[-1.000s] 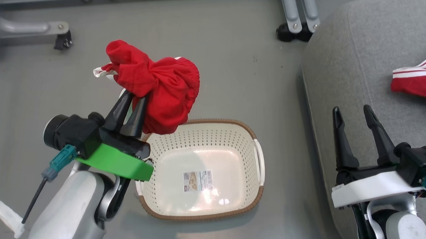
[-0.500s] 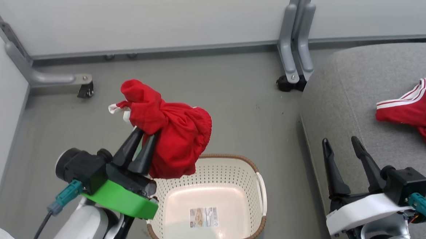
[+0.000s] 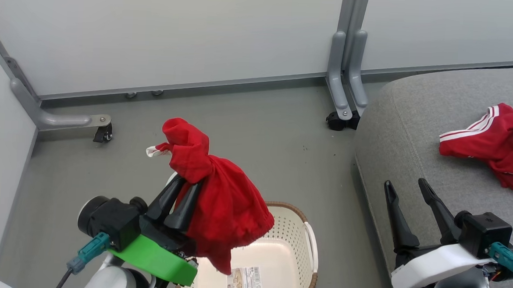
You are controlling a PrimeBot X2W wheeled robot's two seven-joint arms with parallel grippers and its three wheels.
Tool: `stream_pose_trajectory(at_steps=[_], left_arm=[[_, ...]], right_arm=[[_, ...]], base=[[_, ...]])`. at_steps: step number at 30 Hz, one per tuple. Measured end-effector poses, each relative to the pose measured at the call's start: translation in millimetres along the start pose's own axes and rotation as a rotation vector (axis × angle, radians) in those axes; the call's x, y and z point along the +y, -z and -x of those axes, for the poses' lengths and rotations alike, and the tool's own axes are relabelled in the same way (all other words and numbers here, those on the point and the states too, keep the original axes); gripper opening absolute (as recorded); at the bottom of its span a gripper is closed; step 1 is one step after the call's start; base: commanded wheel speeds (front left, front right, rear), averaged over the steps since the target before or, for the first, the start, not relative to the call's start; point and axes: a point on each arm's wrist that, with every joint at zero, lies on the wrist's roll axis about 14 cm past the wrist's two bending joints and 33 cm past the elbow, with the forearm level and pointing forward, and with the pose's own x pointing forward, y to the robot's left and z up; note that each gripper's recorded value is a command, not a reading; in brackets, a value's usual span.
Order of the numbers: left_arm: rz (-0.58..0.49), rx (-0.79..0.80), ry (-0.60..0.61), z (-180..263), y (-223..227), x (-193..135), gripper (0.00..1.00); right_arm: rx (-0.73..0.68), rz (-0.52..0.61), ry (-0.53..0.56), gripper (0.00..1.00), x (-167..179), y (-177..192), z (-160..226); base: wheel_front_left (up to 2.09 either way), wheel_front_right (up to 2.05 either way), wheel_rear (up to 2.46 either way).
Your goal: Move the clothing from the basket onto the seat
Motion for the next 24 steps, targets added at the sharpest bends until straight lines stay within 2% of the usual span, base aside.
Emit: stream_pose_trajectory(at_steps=[15,19,24], left_arm=[[0.0,-0.014,-0.015,1,-4,1,0.0],[0.001,-0.016,-0.018,2,-4,3,0.0],[0.004,-0.015,-0.026,1,-3,5,0.0]], right_arm=[[0.002,-0.003,-0.019,1.0,6,0,0],[0.003,-0.026,-0.104,1.0,34,-1,-7],[0.041,-0.086,-0.305,1.0,99,7,-15]], base=[[0.0,0.0,0.0],[0.0,0.0,0.0],[0.0,0.0,0.0]])
